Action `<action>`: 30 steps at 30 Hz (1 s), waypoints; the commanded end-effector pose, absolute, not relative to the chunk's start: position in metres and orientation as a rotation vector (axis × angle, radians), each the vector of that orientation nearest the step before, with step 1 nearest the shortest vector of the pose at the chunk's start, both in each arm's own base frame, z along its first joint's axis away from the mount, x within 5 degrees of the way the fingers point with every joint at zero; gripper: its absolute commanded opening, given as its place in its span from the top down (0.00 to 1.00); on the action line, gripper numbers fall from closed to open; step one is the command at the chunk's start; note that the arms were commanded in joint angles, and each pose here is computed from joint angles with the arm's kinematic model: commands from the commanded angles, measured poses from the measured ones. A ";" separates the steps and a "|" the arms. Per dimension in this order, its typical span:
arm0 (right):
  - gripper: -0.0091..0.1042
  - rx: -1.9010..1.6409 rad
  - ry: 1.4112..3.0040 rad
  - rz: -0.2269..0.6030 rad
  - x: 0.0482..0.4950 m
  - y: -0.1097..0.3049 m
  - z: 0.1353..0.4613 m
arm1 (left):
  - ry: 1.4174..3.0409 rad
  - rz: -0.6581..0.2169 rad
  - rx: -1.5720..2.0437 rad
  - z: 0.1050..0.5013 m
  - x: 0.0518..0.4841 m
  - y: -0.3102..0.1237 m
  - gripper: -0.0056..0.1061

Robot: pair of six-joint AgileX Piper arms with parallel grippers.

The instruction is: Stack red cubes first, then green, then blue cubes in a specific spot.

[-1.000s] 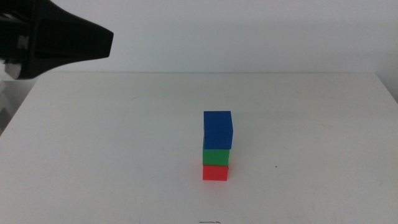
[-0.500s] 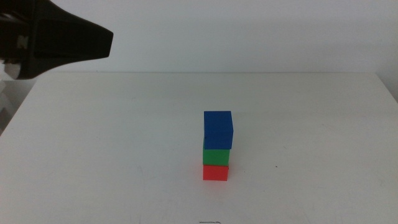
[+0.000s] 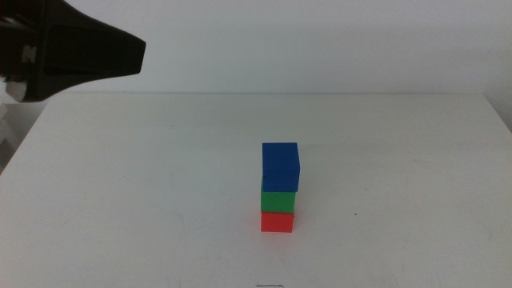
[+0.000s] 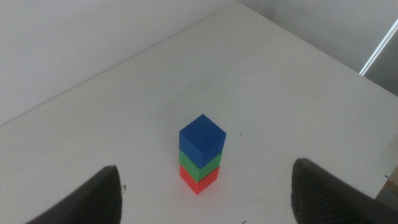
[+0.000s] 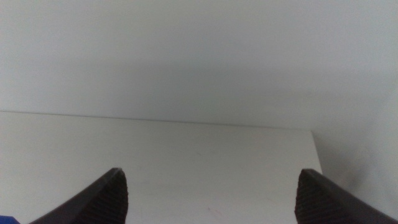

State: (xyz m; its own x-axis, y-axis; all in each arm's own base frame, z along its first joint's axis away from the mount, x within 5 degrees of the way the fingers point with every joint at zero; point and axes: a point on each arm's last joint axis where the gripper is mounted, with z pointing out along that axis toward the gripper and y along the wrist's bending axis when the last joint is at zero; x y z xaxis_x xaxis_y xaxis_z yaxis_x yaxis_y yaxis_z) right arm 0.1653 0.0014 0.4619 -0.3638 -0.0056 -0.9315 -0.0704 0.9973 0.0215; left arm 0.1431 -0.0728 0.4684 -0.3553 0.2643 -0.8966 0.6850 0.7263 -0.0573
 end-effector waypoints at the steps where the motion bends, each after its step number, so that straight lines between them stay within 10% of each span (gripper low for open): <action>1: 0.26 -0.076 1.816 0.047 0.164 0.001 0.477 | 1.852 -0.559 0.690 0.481 0.140 -0.074 0.11; 16: 0.26 -0.095 1.833 -0.045 0.164 -0.004 0.475 | 1.843 -0.548 0.665 0.480 0.143 -0.073 0.11; 23: 0.26 -0.096 1.833 -0.049 0.164 -0.004 0.475 | 1.693 -0.144 0.394 0.469 0.158 -0.042 0.11; 30: 0.26 -0.091 1.831 -0.025 0.164 -0.003 0.476 | 1.608 -0.032 0.191 0.451 0.145 -0.023 0.11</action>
